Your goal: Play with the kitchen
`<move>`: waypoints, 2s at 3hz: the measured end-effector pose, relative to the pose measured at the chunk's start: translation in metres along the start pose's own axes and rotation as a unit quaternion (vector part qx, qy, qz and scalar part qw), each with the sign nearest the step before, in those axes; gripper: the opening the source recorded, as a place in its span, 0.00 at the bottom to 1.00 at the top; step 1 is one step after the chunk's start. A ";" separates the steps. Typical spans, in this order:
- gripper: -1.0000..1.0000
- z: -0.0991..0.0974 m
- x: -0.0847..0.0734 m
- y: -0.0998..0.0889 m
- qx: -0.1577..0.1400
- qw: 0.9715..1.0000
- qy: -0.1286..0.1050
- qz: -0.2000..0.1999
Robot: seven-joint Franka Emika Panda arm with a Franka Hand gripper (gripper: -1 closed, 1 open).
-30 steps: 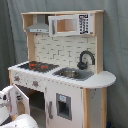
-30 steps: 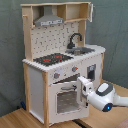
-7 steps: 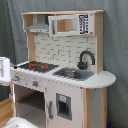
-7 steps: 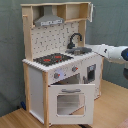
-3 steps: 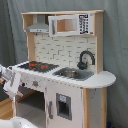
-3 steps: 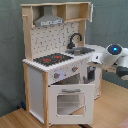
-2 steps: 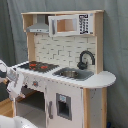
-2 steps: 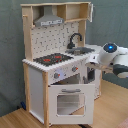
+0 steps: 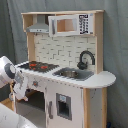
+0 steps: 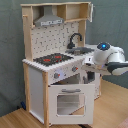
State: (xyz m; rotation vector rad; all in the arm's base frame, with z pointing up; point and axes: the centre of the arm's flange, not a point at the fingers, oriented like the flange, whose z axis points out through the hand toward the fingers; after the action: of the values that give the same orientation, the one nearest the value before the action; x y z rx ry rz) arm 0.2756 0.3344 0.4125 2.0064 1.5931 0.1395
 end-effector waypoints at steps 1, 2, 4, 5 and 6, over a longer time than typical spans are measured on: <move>1.00 0.015 0.009 0.003 0.031 0.999 0.026 -0.011; 1.00 0.029 0.021 0.000 0.057 0.997 0.054 -0.026; 1.00 0.057 0.038 -0.008 0.104 0.989 0.096 -0.045; 1.00 0.066 0.051 -0.027 0.133 0.983 0.112 -0.058; 1.00 0.058 0.064 -0.047 0.135 0.982 0.124 -0.040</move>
State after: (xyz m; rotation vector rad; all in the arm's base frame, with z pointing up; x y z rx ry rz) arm 0.2775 0.3779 0.3244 2.1930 1.9360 0.1547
